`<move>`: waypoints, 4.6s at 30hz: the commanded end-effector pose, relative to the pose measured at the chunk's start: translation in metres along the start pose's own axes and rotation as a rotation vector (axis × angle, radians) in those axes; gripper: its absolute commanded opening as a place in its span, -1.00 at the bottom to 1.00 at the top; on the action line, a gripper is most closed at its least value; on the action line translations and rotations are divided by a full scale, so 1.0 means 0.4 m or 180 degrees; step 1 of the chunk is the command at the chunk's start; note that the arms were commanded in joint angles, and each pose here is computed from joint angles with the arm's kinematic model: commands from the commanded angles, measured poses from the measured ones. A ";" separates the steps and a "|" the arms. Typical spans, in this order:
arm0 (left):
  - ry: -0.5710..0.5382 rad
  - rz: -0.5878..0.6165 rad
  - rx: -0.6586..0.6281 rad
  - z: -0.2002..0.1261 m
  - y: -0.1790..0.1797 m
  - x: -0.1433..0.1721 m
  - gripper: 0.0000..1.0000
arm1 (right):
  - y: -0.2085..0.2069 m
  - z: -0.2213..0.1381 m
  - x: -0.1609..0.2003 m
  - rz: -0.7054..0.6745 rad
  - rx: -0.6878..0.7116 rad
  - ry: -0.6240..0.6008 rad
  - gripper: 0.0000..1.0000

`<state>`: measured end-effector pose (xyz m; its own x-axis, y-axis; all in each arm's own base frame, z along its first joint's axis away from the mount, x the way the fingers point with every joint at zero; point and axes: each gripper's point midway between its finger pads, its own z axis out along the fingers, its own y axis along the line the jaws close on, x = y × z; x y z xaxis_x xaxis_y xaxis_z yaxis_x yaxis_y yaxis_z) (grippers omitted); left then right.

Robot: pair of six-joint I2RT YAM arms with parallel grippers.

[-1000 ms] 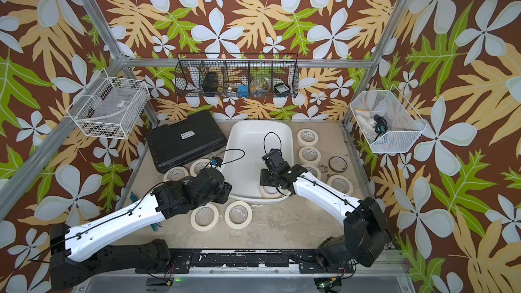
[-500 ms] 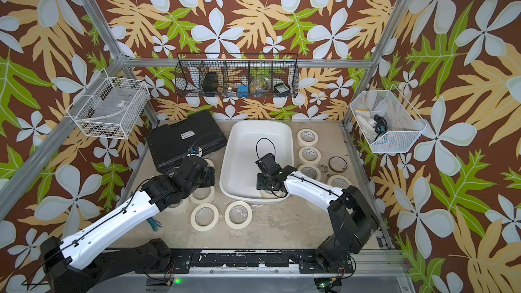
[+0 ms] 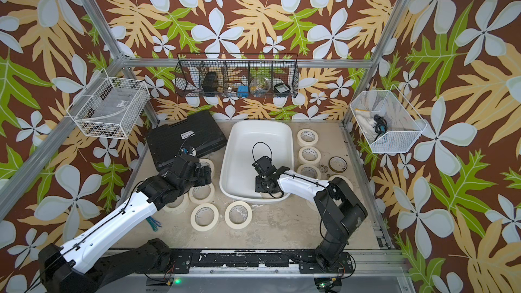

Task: Take out the art tape in the storage box
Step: Pick up the art tape from the storage box, then place the art tape at the center of the board.

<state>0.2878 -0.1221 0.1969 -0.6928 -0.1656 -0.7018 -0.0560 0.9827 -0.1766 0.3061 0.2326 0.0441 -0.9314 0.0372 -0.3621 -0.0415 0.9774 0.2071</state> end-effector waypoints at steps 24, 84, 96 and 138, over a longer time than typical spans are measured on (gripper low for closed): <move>0.0125 0.0059 0.0084 0.012 -0.009 0.019 0.69 | 0.061 -0.003 -0.065 -0.0255 -0.0076 -0.0067 -0.74; 0.0262 0.0111 -0.0082 0.054 0.016 0.064 0.68 | -0.236 -0.114 0.209 0.0138 0.0045 0.0020 -0.77; 0.0287 0.0098 -0.0055 0.056 0.011 0.068 0.68 | -0.209 -0.172 0.203 0.0235 -0.0185 -0.0054 -0.74; 0.0382 0.0041 0.0035 0.068 -0.006 0.084 0.66 | -0.160 -0.165 0.298 0.0019 -0.0182 0.0012 -0.76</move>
<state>0.2824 -0.1305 0.1516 -0.7819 -0.1355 -0.6085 -0.0434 0.9855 -0.1638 0.1665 0.1522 0.0452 -0.9434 0.0254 -0.3308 -0.0529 0.9728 0.2256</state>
